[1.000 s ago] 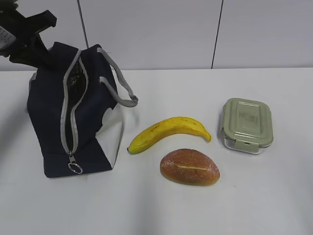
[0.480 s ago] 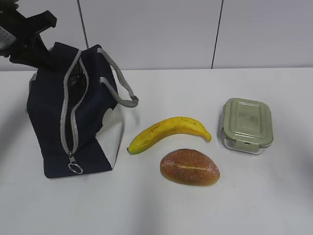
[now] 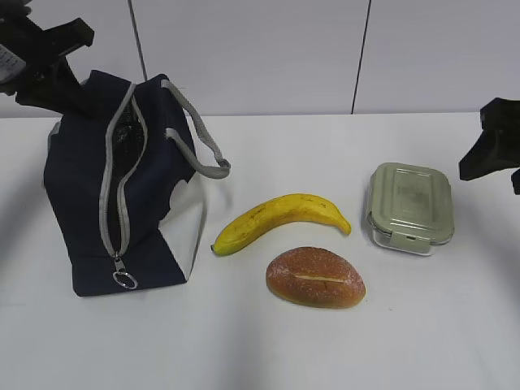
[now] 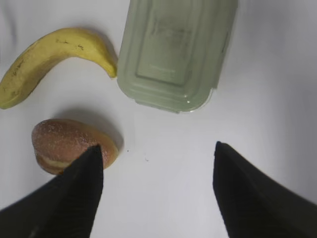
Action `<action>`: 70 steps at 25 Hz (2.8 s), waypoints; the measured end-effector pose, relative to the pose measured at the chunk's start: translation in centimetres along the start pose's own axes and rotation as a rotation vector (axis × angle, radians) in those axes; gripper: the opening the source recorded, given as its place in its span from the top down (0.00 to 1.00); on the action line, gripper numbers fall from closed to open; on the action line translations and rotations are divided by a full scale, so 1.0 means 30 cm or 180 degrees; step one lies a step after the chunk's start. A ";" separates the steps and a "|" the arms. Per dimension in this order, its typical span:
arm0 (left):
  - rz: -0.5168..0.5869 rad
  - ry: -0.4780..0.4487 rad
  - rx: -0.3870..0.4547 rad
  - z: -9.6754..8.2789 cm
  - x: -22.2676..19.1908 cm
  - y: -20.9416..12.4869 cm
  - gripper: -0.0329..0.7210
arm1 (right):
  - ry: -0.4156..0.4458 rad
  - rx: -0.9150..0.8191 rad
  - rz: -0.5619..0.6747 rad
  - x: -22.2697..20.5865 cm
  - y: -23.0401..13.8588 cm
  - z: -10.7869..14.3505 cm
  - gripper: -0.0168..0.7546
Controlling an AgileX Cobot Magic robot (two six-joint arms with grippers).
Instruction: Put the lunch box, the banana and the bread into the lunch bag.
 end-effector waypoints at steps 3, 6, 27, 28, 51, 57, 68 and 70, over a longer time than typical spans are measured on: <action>0.0000 0.0000 0.0000 0.000 0.000 0.000 0.96 | 0.0008 0.0047 0.0082 -0.045 0.036 -0.005 0.31; 0.0002 0.0000 -0.0002 0.000 0.000 0.000 0.96 | 0.0063 0.0058 0.0171 -0.089 0.053 -0.030 0.31; -0.0003 -0.0003 -0.0002 -0.001 0.001 0.001 0.96 | 0.1100 -0.0181 0.0340 -0.373 0.110 -0.251 0.31; -0.0007 -0.0002 -0.0002 -0.001 0.001 0.002 0.96 | 0.1159 -0.0185 0.0364 -0.390 0.113 -0.252 0.31; -0.0026 0.0002 -0.0002 0.000 0.001 0.005 0.96 | 0.1770 -0.0297 0.0463 -0.519 0.142 -0.229 0.49; -0.0026 0.0002 -0.0002 0.000 0.001 0.005 0.96 | 0.1798 -0.0301 0.0460 -0.516 0.143 -0.225 0.50; -0.0033 -0.0021 0.0012 -0.004 0.001 0.006 0.96 | 0.1861 -0.0210 0.0449 -0.501 0.163 -0.215 0.51; -0.0034 -0.0024 0.0014 -0.005 0.001 0.007 0.96 | 0.1868 -0.0204 0.0460 -0.500 0.160 -0.214 0.51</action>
Point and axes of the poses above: a point on each arm's last joint axis where the gripper is mounted, x pointing back along that axis away from the gripper, z along the wrist's bending axis when the last joint is at zero, y = z × x, the point moved 8 cm from there along -x, pointing out along that axis toward the gripper, and after that the axes turned 6 degrees about -x, right-handed, at the moved point
